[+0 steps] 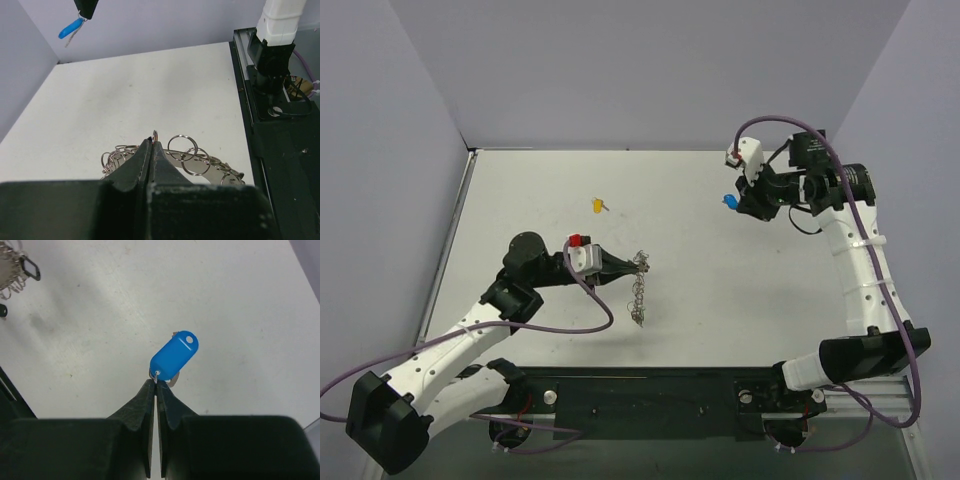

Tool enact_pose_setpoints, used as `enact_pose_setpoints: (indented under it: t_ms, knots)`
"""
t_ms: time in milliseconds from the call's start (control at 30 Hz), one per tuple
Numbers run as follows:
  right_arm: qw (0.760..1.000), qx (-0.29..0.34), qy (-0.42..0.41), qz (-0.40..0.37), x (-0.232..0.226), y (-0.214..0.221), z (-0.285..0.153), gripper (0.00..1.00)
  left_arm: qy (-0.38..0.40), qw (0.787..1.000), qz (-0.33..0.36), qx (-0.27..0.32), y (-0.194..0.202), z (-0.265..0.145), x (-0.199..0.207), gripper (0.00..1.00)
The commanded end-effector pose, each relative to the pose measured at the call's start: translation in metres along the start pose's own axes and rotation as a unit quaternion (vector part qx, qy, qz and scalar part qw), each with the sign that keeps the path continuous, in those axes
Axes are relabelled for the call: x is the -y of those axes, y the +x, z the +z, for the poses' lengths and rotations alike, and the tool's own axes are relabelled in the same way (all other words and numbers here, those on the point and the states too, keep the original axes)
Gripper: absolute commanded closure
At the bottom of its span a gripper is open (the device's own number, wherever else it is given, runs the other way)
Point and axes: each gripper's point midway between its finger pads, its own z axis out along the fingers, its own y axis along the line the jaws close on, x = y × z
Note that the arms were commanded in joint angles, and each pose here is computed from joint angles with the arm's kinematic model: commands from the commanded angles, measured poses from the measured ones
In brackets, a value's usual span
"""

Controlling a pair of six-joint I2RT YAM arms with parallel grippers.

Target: Put the keys on the keyring

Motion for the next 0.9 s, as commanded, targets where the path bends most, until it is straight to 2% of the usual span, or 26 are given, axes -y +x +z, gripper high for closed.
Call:
enact_pose_setpoints:
  t_ms: [0,133,267,367,500,600,733,800,867]
  knots:
    - [0.988,0.060,-0.119,-0.073,-0.057,-0.016,-0.028,1.00,-0.009,0.994,0.073,0.084,-0.060,-0.002,-0.007,1.00]
    - [0.972,0.122,-0.176,-0.096,-0.084,-0.038,-0.029,1.00,-0.016,0.989,0.104,0.101,-0.078,-0.003,-0.013,1.00]
    - [0.951,0.123,-0.201,-0.198,-0.116,-0.037,-0.020,1.00,-0.021,0.987,0.117,0.106,-0.077,-0.001,-0.016,1.00]
    - [0.946,0.143,-0.192,-0.221,-0.129,-0.041,-0.009,1.00,-0.027,0.982,0.138,0.125,-0.075,-0.004,-0.014,1.00]
    - [0.926,0.160,-0.197,-0.280,-0.157,-0.043,0.003,1.00,-0.027,0.981,0.139,0.130,-0.062,-0.006,-0.005,1.00]
    - [0.922,0.172,-0.212,-0.275,-0.174,-0.044,0.007,1.00,-0.021,0.978,0.167,0.122,-0.054,-0.003,0.003,1.00]
    - [0.915,0.171,-0.220,-0.291,-0.193,-0.044,0.008,1.00,-0.014,0.983,0.162,0.089,-0.035,0.003,0.010,1.00]
    - [0.919,0.170,-0.221,-0.280,-0.197,-0.043,0.011,1.00,-0.011,0.983,0.158,0.095,-0.035,0.006,0.013,1.00]
    - [0.935,0.175,-0.185,-0.248,-0.190,-0.052,0.018,1.00,-0.015,0.984,0.150,0.093,-0.032,0.008,0.012,1.00]
